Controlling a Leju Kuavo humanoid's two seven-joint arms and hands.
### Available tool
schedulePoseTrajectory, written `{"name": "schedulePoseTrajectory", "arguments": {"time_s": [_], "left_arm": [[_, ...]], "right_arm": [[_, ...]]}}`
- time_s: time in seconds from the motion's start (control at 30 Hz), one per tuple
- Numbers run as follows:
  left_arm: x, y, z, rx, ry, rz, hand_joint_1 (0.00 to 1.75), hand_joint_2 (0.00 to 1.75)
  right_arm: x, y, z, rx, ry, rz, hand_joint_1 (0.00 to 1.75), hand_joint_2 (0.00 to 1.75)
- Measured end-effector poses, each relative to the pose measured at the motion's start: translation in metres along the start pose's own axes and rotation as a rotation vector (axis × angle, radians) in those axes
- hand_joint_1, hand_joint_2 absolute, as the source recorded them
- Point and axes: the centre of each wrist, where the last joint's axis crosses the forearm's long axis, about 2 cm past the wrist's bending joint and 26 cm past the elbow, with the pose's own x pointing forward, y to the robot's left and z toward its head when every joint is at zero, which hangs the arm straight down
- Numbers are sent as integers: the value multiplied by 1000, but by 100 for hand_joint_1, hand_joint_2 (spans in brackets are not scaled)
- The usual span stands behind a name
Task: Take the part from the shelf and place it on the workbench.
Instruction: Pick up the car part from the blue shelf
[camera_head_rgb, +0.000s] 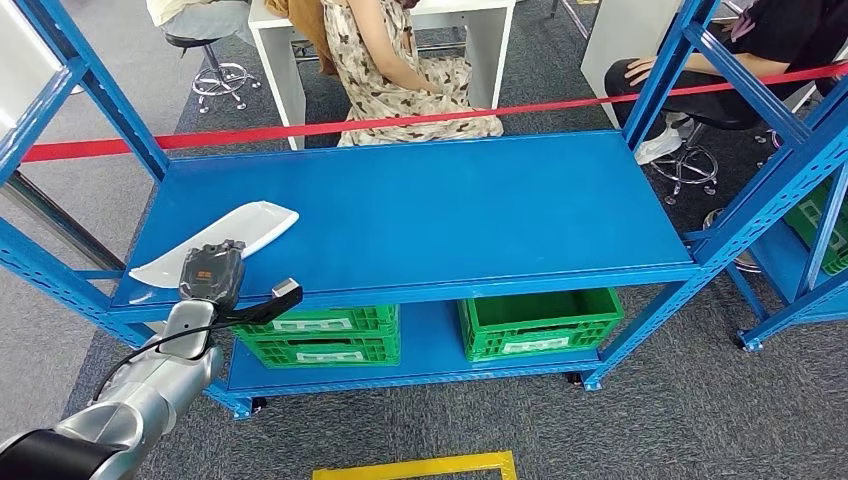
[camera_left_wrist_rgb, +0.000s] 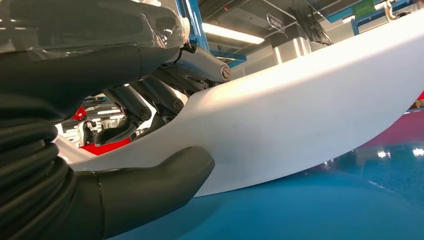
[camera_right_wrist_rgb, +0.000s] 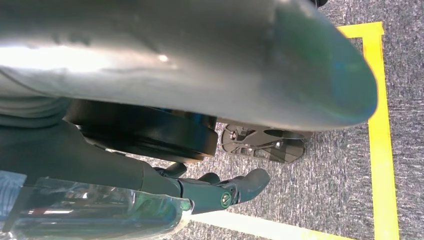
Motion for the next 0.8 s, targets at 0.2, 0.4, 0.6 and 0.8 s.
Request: {"name": "schedulePoseTrajectory", "arguments": {"time_s": [0.2,0.4,0.6,0.8], "left_arm": [[0,-3,3,2,54,-42,175,131],[3,-4,4,10,10,-132,175,175],[6,-1,2,31,-34,-148,175,175],[9,2,-1,40,-61,-158,175,175]], "right_arm": [[0,0,0,3,6,11,0,0],[0,1,0,11,4,6,0,0],[-2,1,1,15,-3,-13,0,0],[-3,2,1,21,2,-22,0,0]]}}
